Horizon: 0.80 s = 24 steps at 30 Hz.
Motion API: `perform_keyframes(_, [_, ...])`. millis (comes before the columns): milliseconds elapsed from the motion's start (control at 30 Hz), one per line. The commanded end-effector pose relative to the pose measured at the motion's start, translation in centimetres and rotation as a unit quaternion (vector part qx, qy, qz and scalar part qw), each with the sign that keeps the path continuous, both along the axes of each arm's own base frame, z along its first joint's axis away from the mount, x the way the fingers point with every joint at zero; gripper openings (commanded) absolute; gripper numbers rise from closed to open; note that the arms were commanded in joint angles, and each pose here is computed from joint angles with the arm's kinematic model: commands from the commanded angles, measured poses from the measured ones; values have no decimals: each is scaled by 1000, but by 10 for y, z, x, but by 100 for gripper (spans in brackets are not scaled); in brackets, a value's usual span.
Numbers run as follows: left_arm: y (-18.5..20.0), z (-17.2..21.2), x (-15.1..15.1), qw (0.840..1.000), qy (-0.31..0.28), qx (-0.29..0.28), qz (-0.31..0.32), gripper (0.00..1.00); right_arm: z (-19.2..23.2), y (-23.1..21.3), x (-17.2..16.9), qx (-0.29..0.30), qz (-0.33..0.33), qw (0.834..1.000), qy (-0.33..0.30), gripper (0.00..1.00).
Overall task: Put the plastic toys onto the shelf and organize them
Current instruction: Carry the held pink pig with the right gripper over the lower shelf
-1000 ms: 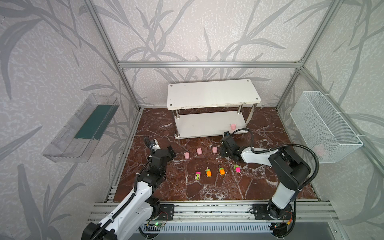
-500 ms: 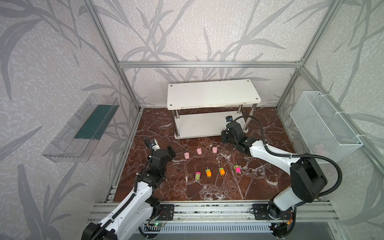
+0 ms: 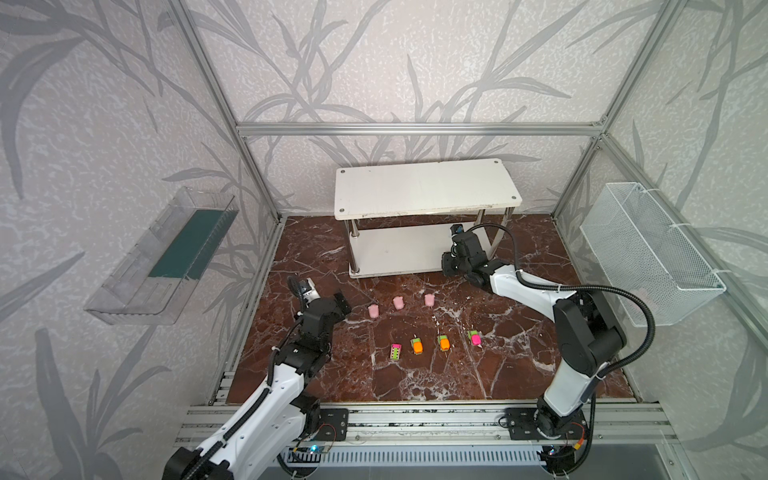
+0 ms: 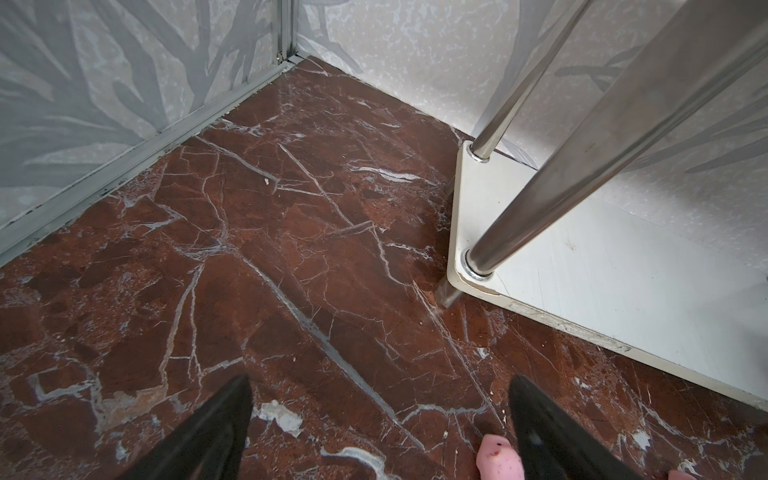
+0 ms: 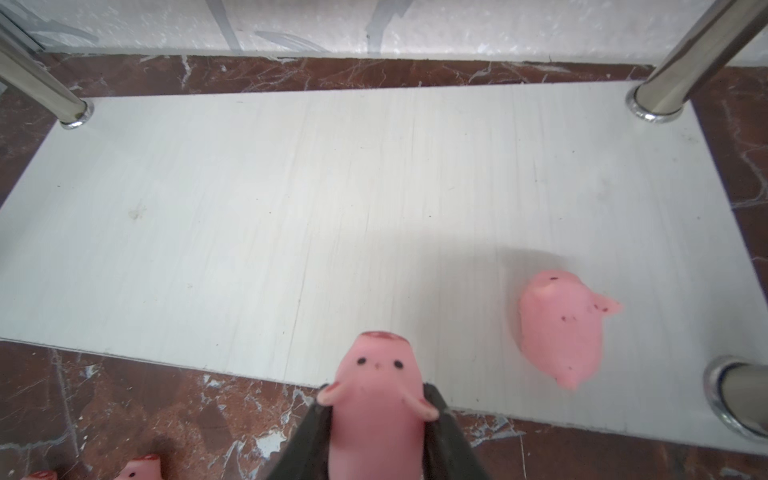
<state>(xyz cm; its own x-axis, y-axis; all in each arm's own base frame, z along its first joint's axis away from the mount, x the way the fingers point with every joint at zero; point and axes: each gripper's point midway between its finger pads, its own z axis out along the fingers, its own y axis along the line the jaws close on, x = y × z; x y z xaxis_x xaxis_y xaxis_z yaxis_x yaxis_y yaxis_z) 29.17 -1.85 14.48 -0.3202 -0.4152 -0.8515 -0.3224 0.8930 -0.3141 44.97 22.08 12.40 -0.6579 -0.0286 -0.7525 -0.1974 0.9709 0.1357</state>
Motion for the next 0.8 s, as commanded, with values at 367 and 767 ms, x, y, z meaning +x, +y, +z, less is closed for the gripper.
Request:
perform_keyframes(367, [6, 2, -2, 1000, -2, 5, 12, 94, -6, 3, 24, -4, -3, 1000, 1, 35])
perform_keyframes(767, [5, 0, -1, 1000, 0, 5, 11, 94, -18, -1, 34, -17, -6, 1000, 14, 35])
